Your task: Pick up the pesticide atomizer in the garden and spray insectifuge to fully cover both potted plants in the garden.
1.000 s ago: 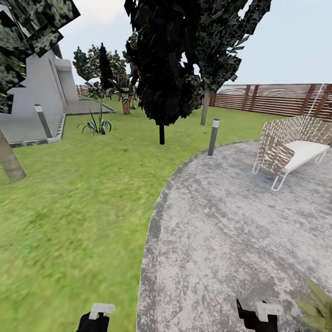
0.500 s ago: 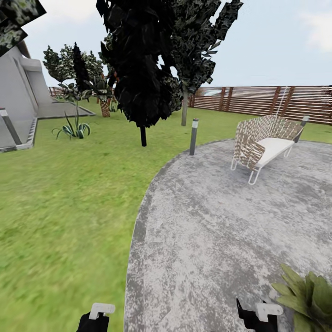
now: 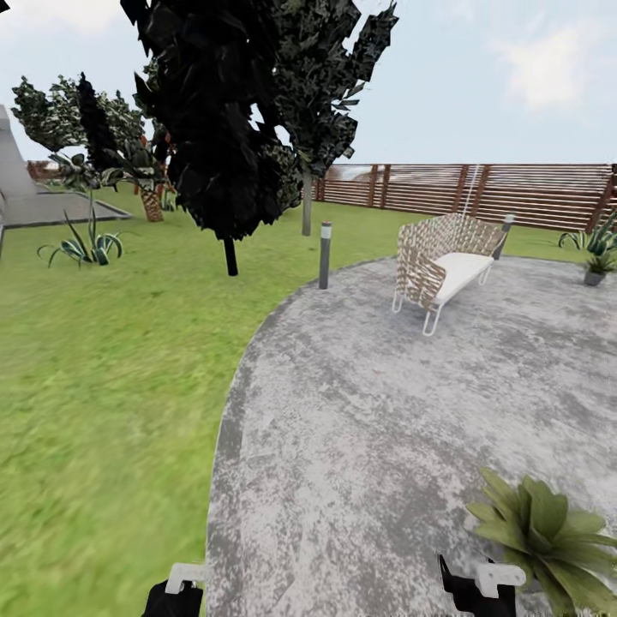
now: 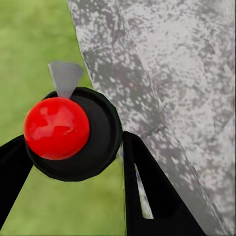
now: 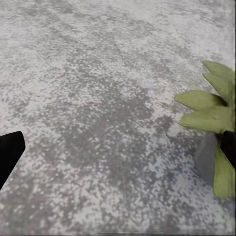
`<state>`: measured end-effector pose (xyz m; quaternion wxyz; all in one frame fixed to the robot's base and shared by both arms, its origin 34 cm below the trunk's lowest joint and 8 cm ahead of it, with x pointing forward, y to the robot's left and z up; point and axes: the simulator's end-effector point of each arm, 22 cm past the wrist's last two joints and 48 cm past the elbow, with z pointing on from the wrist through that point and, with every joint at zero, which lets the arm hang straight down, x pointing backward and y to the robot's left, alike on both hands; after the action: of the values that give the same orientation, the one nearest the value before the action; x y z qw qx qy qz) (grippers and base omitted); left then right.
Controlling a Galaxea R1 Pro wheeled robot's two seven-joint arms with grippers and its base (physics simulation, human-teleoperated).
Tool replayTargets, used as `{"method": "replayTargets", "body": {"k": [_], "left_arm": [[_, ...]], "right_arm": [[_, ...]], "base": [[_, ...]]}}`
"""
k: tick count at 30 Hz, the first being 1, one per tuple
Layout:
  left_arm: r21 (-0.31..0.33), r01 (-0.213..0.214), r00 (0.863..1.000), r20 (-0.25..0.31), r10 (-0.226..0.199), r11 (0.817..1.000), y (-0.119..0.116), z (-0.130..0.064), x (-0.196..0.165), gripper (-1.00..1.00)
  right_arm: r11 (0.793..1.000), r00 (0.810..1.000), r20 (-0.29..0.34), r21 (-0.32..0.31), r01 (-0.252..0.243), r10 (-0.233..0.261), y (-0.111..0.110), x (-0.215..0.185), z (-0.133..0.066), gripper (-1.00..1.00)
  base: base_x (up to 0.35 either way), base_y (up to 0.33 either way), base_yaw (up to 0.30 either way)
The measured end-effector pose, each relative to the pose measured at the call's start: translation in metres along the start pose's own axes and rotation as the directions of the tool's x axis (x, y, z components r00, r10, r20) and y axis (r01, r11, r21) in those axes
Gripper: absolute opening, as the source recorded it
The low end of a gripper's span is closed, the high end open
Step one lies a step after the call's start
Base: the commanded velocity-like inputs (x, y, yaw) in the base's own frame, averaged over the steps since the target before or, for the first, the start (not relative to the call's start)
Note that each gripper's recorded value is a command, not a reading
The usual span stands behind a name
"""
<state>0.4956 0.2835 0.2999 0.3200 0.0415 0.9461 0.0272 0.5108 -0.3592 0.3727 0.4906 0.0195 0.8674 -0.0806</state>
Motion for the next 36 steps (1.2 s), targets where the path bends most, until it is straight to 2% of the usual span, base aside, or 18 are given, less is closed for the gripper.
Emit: {"method": "replayTargets", "body": {"k": [36], "left_arm": [[-0.004, 0.0, 1.0, 0.029, 0.0, 1.0, 0.002, -0.004, -0.014, -1.0]], "right_arm": [[1.0, 1.0, 0.029, 0.001, -0.005, 0.004, -0.001, -0.013, 0.0, 1.0]], "base": [[0.0, 0.0, -0.273]]}}
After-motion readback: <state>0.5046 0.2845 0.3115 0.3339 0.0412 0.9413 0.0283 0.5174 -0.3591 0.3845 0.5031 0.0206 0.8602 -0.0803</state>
